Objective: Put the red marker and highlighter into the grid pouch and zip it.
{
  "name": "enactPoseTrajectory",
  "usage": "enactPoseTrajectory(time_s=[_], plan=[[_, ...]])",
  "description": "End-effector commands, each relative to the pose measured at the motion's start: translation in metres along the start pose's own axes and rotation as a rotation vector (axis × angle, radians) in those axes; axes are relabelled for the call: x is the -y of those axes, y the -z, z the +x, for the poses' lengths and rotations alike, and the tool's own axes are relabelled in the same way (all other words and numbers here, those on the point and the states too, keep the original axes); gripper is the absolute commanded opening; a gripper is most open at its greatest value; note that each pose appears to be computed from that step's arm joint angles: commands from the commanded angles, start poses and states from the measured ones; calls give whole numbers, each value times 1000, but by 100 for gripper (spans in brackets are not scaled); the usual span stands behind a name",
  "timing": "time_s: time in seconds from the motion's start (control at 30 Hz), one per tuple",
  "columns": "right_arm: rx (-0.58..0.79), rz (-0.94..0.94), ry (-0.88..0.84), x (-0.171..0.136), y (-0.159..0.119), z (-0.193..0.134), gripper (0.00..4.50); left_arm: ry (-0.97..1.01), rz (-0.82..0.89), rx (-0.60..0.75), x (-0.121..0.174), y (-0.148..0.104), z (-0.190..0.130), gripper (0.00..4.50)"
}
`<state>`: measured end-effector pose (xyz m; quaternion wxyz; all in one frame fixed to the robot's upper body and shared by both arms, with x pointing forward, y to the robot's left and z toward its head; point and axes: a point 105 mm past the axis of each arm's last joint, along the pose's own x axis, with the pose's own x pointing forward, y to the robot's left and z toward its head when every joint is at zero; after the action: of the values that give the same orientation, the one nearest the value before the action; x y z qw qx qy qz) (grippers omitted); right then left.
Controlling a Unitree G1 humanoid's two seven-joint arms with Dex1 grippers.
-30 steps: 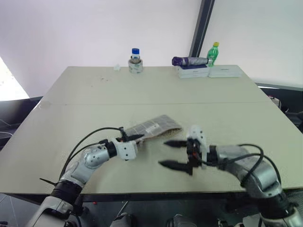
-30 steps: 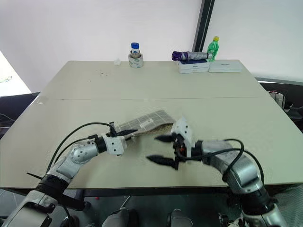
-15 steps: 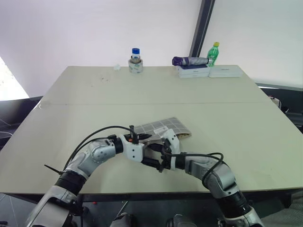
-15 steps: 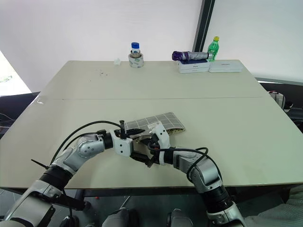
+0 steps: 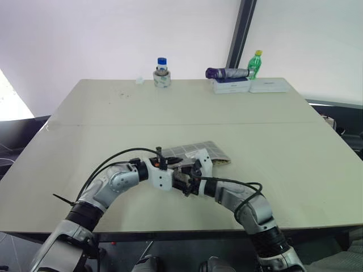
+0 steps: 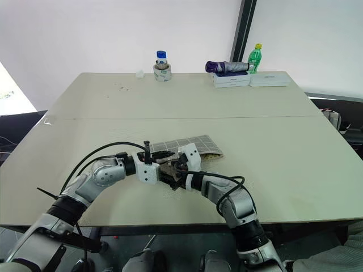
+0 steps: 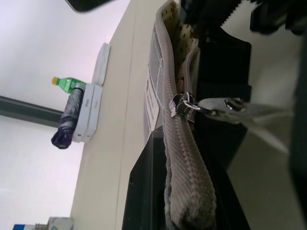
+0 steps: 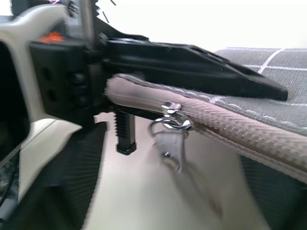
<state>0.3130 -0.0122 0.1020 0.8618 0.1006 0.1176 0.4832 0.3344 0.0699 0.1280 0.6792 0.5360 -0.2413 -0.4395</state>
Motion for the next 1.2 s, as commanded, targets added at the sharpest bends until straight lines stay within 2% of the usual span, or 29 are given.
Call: enactPoseTrajectory(time_s=[0.03, 0.17, 0.33, 0.47, 0.53, 0.77, 1.0, 1.07, 1.1, 1.2], plan=[[33, -41, -25, -4, -11, 4, 209, -43, 25, 24, -14, -7, 0, 0], [12, -49, -22, 0, -7, -4, 1, -45, 20, 8, -13, -2, -4, 0], [-39, -76, -17, 12, -4, -32, 1, -45, 1, -24, -8, 6, -14, 0], [-79, -102, 7, 30, -3, -57, 1, -128, -65, -93, -17, 25, -36, 0], [-115, -145, 76, 55, -7, -77, 1, -109, -86, -111, -10, 32, -52, 0], [-226, -235, 198, 102, -14, -132, 1, -67, -99, -164, 3, 46, -80, 0], [-211, -274, 221, 116, -22, -141, 1, -120, -183, -186, 0, 56, -80, 0], [-186, -283, 184, 111, -26, -136, 78, -145, -295, -140, -4, 51, -76, 72], [-164, -291, 191, 111, -30, -134, 102, -158, -344, -117, -6, 48, -74, 95], [-156, -315, 205, 115, -34, -134, 257, -207, -440, -64, -15, 41, -71, 245]])
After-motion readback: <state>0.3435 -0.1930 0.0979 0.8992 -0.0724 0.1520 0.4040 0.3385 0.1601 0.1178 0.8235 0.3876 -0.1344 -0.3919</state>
